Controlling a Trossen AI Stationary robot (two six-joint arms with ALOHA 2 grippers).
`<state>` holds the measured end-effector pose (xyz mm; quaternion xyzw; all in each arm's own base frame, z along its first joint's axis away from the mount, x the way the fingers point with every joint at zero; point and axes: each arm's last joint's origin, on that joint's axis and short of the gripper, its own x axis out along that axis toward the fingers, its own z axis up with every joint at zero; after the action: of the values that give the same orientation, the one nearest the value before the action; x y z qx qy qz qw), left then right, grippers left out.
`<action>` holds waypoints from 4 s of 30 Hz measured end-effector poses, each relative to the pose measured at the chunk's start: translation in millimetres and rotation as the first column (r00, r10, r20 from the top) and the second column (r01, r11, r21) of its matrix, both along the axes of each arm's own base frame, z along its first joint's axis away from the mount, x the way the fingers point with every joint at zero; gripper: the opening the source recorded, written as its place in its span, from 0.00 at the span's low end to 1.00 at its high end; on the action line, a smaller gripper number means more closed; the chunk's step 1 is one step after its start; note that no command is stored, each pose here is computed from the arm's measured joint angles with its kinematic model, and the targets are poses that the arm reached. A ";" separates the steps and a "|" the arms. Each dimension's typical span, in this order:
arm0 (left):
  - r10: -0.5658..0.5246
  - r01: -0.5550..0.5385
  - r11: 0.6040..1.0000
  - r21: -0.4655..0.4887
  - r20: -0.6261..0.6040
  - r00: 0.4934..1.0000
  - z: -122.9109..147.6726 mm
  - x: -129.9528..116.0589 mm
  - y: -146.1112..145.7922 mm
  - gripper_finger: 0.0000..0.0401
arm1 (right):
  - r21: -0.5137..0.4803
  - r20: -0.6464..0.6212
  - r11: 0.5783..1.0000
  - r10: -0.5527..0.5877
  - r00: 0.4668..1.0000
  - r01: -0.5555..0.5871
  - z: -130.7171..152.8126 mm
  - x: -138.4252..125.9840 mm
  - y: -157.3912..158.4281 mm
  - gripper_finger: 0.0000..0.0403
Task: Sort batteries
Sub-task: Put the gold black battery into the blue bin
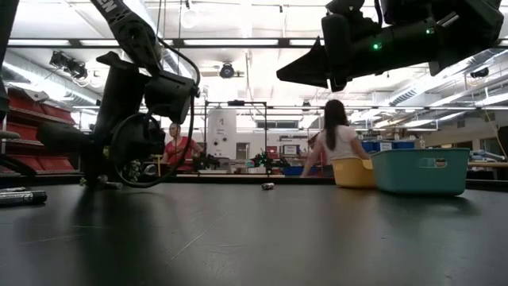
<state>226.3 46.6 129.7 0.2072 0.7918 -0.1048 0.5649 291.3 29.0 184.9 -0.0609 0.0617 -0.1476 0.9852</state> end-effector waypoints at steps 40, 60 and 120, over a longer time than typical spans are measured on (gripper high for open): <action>0.050 -0.051 0.994 0.095 0.005 0.999 9.5 7.1 -2.2 0.14 | -0.010 -0.004 1.000 0.002 1.000 -0.002 0.0 0.0 0.0 0.22; 0.161 -0.185 0.983 0.010 0.450 0.878 79.2 77.7 4.7 0.14 | -0.052 -0.171 0.993 -0.114 0.979 0.107 -16.1 -4.1 -6.0 0.22; 0.368 -0.055 0.930 -0.364 0.918 0.149 118.0 154.6 -14.5 0.26 | 0.040 -0.020 0.998 0.041 0.999 -0.041 -22.2 -17.7 -14.9 0.12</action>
<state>381.0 32.1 247.7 0.0401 0.2490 0.0360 0.9670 273.6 14.1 162.7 -0.0442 0.0736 -0.1255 0.9884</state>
